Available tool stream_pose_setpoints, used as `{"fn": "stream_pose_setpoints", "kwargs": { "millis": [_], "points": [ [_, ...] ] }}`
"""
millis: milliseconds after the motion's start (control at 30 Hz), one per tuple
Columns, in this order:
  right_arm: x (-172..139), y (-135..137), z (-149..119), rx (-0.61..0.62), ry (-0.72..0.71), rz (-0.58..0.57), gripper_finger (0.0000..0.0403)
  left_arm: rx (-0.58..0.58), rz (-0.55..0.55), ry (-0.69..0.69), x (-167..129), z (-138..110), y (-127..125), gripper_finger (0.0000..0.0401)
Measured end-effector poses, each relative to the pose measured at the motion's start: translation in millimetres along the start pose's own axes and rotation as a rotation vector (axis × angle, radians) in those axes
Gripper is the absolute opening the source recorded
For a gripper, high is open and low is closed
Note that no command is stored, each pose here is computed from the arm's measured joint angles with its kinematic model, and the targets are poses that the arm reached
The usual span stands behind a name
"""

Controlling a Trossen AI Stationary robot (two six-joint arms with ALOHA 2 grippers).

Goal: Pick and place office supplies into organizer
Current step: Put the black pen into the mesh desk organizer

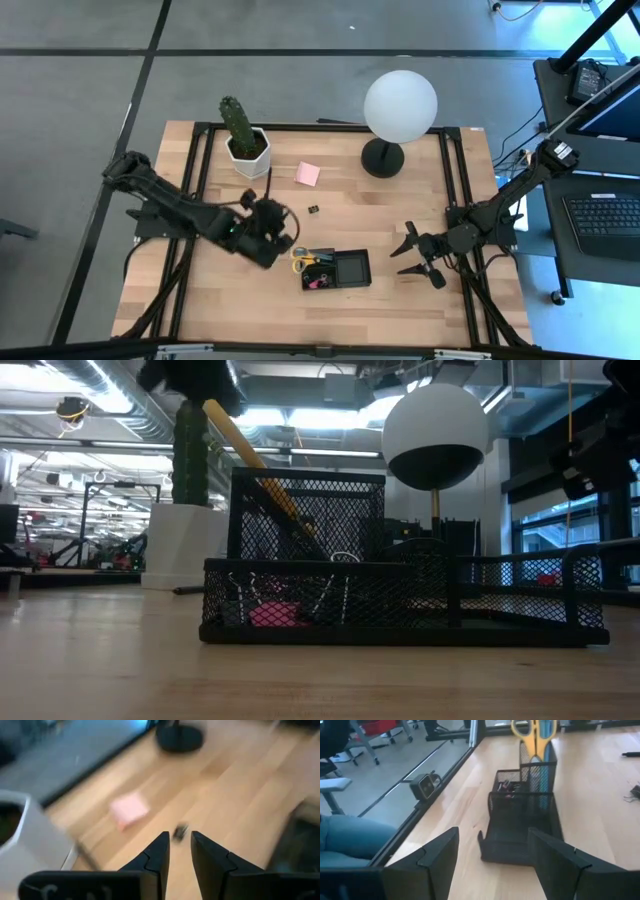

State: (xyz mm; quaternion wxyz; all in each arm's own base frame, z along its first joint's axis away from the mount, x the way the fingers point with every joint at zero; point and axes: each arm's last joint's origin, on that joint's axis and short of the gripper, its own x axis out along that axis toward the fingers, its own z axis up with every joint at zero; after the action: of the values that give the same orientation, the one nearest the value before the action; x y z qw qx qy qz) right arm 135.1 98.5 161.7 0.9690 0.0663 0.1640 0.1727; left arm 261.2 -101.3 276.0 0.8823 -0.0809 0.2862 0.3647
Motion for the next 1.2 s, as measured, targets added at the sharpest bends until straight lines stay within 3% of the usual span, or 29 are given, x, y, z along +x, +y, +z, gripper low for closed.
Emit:
{"fn": "stream_pose_setpoints", "kwargs": {
  "millis": [233, 367, 533, 767, 1200],
  "points": [
    [1, -3, 1, 0.032, -0.002, -0.016, 0.0236, 0.065, 0.068, 0.24, 39, 3, 25, 0.0119],
    [1, -3, 1, 0.031, -0.003, -0.015, 0.0236, 0.006, 0.092, 0.32, 57, 7, 39, 0.015],
    [1, -3, 1, 0.032, -0.005, -0.014, 0.0236, -0.147, 0.167, 0.39, 75, 10, 58, 0.0177],
    [1, -3, 4, 0.038, -0.029, -0.008, 0.0236, -0.309, 0.246, 0.476, 95, 14, 77, 0.018],
    [2, -11, 7, 0.057, -0.052, -0.051, 0.0236, -0.338, 0.409, 0.664, 153, -10, 85, 0.0169]
  ]
}}
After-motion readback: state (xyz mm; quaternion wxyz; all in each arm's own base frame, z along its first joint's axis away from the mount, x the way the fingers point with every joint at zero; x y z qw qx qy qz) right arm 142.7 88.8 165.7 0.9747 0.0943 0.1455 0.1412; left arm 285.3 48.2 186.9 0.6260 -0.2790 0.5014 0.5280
